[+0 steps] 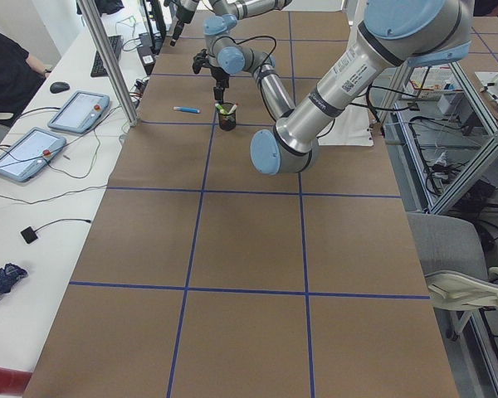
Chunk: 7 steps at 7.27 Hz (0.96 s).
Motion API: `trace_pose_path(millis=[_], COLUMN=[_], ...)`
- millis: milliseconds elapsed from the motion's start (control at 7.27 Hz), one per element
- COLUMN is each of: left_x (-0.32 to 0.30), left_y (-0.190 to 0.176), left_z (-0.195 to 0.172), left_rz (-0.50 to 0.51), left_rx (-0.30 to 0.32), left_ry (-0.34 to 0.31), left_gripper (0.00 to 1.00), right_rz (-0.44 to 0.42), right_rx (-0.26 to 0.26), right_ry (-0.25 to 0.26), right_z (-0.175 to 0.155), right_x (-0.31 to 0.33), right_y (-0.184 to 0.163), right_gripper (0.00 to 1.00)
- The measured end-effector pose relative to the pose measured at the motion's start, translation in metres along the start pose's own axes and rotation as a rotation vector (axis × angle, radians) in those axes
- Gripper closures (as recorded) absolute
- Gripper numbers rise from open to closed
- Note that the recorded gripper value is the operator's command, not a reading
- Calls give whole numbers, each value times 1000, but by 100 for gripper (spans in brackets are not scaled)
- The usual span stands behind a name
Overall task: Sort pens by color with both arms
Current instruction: 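Carry the blue marker farther from the robot and set it down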
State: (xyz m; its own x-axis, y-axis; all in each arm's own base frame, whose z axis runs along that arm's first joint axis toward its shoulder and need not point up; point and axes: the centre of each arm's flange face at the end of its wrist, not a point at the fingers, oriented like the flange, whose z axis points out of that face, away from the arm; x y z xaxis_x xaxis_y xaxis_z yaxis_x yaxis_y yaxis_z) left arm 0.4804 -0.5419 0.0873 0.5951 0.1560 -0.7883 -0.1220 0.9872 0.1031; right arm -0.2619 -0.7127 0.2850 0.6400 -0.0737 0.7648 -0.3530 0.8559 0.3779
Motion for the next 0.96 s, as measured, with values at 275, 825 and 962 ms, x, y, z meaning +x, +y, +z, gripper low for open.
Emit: trace_pose_path(millis=[275,825,962], left_x=[25,47,47], left_y=[-11,-7,-5], left_z=[29,80,88], left_rz=[-20,-26,-27], left_rx=[-60,-140,-151], left_ry=[-42,-88,-96], left_gripper=[4,23,29], right_rz=[-8,5,5], right_rx=[-28,-61,-62], right_ry=[-3,-10,-10], right_z=[3,9,9], right_x=[11,16,16], right_y=[2,6,6], right_gripper=[0,0,0])
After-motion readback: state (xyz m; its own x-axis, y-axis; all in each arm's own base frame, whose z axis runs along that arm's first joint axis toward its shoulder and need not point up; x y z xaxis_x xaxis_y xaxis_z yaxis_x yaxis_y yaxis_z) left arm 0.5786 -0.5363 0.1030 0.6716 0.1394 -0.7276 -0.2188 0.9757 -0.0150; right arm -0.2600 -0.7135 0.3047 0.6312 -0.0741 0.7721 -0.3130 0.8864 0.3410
